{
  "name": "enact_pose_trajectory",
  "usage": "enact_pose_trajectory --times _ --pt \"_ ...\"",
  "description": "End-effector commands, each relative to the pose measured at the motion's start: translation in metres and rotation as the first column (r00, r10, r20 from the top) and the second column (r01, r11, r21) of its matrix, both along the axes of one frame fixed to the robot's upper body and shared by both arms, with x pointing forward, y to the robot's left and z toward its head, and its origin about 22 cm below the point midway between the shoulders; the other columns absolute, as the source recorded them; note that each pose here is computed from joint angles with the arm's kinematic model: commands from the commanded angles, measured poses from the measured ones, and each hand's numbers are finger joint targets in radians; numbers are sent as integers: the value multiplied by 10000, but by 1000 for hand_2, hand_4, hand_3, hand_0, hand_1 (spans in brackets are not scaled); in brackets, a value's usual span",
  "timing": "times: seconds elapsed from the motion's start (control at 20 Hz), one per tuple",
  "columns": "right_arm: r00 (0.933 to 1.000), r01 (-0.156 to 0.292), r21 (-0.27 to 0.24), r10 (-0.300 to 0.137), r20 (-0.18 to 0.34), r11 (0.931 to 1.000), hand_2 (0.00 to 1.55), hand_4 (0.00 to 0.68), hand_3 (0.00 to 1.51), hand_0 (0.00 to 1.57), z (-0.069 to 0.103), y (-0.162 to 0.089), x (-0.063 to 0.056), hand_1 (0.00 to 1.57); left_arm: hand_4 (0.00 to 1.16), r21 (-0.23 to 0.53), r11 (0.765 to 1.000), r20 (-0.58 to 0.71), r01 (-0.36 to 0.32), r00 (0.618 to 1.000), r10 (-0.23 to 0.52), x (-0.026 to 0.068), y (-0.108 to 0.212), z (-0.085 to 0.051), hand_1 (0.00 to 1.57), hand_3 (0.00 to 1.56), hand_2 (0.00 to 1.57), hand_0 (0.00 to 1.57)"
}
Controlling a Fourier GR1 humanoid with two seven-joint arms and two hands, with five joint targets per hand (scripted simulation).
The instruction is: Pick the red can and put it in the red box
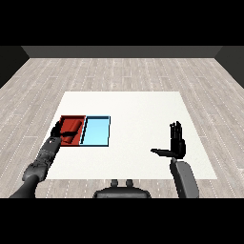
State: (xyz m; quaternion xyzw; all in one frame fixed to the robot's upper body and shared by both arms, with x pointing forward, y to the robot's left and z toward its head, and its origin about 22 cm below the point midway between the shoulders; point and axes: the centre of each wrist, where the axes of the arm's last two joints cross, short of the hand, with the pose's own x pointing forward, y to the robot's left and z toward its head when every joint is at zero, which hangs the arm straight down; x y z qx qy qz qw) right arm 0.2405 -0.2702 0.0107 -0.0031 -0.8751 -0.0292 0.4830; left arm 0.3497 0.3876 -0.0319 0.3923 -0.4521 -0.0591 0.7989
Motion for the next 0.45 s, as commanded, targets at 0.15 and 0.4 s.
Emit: enact_pose_trajectory --times 0.15,0.4 --pt "9992 -391 124 390 61 9992 0 0 0 0 11 91 3 0 0 -1705 9759 6190 1365 7854 -17 313 -261 351 0 0 0 0" --pt "9984 -555 171 556 -38 9983 0 0 0 0 -48 17 -57 0 0 -1269 9206 8274 3693 5513 -1071 413 -497 548 0 0 0 0"
